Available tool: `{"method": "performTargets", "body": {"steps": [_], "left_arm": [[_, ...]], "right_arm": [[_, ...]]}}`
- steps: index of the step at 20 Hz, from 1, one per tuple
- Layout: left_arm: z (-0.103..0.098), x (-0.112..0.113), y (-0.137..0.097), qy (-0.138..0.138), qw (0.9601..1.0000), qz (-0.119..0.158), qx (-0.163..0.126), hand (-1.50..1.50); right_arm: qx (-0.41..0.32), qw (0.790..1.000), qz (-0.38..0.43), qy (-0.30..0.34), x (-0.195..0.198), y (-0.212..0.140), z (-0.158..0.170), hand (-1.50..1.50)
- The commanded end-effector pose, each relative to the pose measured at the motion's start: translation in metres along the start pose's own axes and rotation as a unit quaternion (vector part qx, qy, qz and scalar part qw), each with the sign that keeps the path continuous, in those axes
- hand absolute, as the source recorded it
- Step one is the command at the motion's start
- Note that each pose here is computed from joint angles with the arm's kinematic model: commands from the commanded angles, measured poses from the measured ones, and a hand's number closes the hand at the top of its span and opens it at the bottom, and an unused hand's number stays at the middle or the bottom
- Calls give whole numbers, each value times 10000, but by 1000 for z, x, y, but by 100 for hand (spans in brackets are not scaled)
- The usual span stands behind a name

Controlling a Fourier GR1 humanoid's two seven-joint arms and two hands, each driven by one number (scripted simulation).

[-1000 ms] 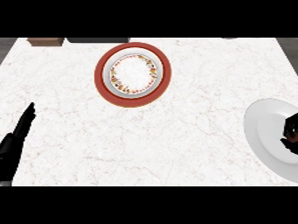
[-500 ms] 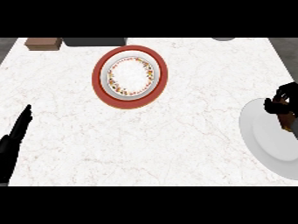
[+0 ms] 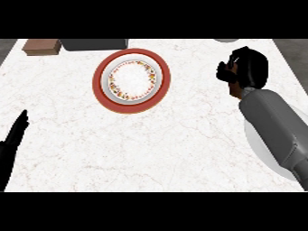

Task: Pick the sweet potato from the plate and place it in the plate

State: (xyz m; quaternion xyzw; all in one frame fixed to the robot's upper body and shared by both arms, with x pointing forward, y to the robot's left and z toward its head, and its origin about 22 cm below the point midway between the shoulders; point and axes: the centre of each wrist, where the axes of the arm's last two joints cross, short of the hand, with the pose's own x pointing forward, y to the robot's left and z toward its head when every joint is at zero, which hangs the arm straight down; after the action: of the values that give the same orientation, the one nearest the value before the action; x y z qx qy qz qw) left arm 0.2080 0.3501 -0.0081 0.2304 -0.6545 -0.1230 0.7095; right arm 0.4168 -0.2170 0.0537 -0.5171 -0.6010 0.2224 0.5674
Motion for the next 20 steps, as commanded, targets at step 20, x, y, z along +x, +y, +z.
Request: {"method": "performTargets", "body": {"steps": [20], "left_arm": [[-11, 24, -18, -501, 9984, 31, -256, 0]], "right_arm": [[543, 9974, -389, 271, 252, -29, 47, 150]]}}
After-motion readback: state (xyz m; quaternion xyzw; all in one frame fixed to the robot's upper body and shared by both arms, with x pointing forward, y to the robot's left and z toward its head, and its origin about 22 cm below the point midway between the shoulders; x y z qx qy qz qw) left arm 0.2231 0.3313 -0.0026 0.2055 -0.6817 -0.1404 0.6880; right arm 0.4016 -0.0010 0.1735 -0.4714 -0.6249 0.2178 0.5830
